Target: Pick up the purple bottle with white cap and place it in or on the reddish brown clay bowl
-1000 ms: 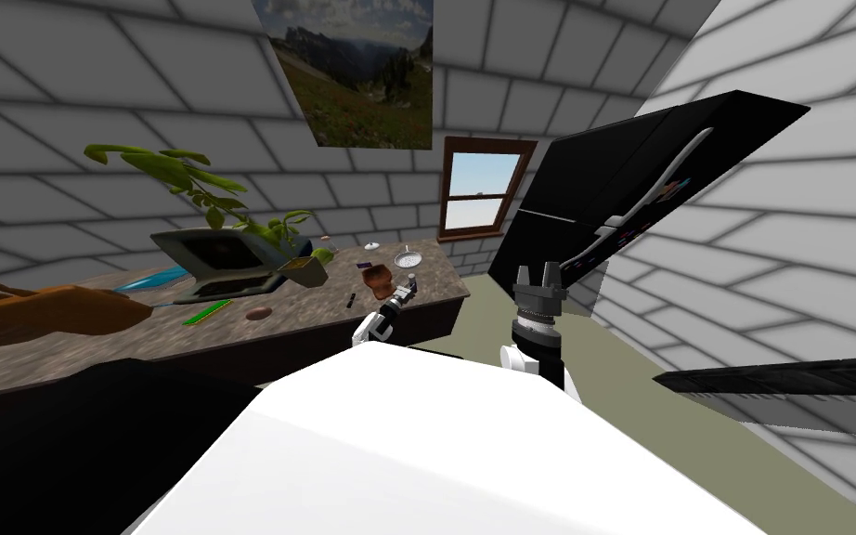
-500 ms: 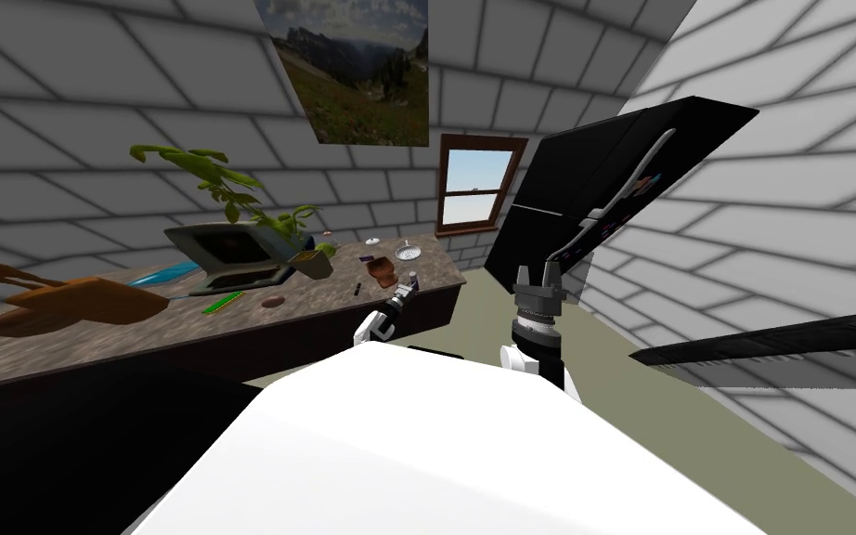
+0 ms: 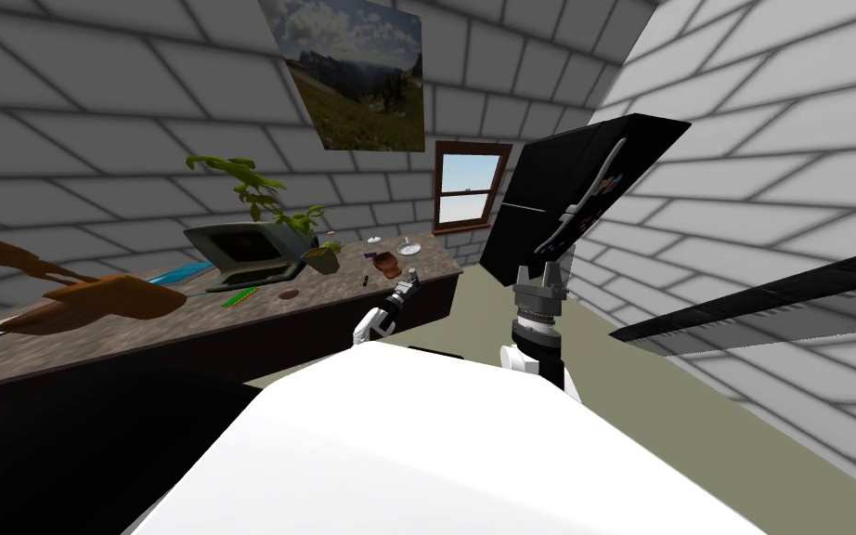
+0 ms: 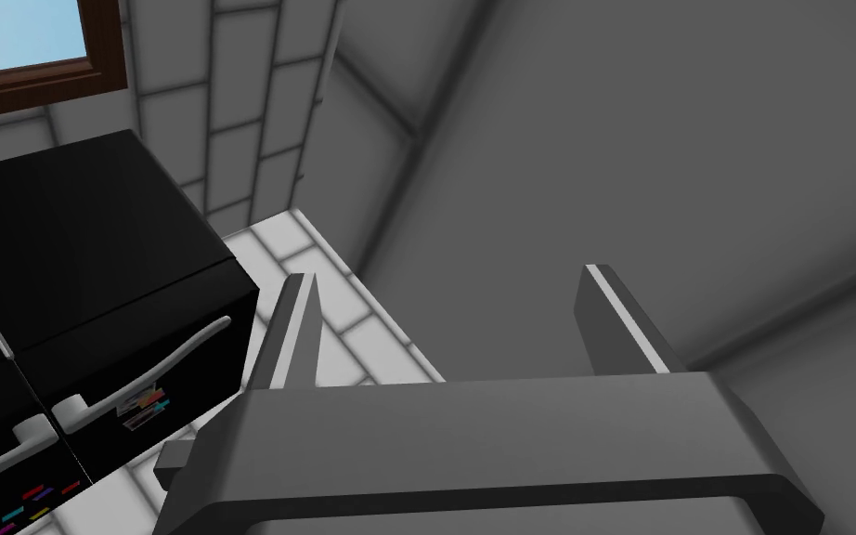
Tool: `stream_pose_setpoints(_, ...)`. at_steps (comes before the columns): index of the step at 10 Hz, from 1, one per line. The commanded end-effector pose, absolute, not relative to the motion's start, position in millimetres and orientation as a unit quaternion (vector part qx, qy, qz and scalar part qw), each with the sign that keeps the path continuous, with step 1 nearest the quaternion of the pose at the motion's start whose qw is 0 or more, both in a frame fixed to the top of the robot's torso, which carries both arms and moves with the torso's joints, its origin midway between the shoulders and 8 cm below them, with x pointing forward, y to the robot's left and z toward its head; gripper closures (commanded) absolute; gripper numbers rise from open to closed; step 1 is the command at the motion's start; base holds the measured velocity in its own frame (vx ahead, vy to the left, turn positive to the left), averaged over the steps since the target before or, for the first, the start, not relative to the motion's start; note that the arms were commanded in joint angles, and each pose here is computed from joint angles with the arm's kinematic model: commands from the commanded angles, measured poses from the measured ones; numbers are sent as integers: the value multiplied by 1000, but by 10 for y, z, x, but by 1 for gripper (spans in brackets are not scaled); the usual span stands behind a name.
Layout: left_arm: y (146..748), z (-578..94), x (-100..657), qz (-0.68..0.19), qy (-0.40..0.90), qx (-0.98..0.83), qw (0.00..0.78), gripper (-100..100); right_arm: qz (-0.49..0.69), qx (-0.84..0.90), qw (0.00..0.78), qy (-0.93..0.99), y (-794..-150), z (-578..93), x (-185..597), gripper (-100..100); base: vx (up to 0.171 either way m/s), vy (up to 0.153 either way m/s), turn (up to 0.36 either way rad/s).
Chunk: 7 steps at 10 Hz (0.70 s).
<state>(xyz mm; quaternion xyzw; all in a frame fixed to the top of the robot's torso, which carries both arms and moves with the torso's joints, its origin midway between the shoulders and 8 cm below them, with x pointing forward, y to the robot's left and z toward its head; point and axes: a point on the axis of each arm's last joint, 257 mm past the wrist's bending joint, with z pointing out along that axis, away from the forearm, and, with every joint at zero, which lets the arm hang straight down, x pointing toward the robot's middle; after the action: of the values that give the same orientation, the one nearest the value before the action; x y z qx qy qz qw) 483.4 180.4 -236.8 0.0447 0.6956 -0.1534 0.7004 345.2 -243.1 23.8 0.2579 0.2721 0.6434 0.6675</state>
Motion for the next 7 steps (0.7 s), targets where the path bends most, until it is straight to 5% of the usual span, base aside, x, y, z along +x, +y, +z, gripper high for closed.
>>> stream_pose_setpoints(1, 1870, -2320, 4889, -151, 697, 40, 699, 100, 643, 258, 667, 272, -2431, 238, 3452, 0, -105, 93, -82)
stream_pose_setpoints(7, 2240, -2150, 5096, -129, 705, 37, 697, 100, 643, 258, 668, 272, -2432, 236, 3451, 0, 17, 118, -56)
